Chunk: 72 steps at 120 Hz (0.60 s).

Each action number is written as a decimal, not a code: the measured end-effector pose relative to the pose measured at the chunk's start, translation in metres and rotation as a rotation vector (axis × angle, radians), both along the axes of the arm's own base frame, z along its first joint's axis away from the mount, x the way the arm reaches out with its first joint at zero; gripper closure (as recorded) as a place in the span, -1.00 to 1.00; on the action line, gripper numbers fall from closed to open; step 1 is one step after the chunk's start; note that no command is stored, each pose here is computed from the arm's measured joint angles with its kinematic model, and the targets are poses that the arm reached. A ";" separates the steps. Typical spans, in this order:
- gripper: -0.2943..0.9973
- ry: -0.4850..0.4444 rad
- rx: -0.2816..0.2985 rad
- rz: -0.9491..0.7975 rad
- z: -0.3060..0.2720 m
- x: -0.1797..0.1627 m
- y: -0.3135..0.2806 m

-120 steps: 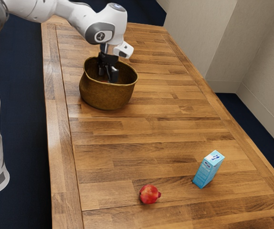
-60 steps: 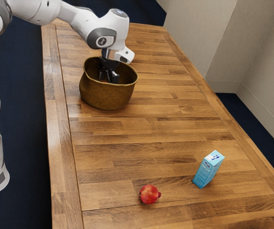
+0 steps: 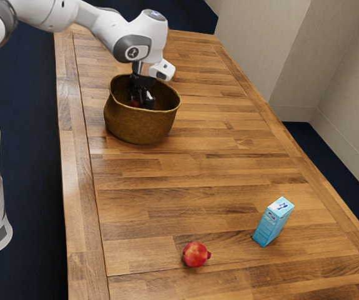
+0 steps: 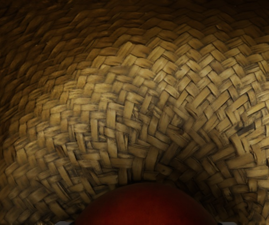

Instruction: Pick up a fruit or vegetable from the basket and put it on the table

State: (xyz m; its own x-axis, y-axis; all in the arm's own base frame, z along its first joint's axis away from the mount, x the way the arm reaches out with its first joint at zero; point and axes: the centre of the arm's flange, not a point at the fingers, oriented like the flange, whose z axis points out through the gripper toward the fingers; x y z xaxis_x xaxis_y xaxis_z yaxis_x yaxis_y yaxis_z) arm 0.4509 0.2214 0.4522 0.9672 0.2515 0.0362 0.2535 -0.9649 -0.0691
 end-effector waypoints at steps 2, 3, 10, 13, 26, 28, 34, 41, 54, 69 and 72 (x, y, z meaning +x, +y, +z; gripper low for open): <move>0.08 -0.004 0.001 -0.001 0.002 -0.001 0.000; 0.09 -0.006 0.002 -0.001 0.003 -0.001 0.000; 0.11 -0.020 0.004 -0.002 0.010 -0.003 0.000; 0.11 -0.028 0.005 -0.003 0.014 -0.004 0.000; 0.12 -0.064 0.009 -0.006 0.033 -0.010 -0.001; 0.12 -0.072 0.010 -0.008 0.038 -0.011 -0.002; 0.12 -0.098 0.013 -0.012 0.054 -0.014 -0.003; 0.13 -0.141 0.022 -0.025 0.084 -0.017 -0.009; 0.14 -0.223 0.049 -0.088 0.155 -0.013 -0.042; 0.15 -0.290 0.055 -0.231 0.228 0.006 -0.129; 0.15 -0.292 0.052 -0.264 0.235 0.011 -0.149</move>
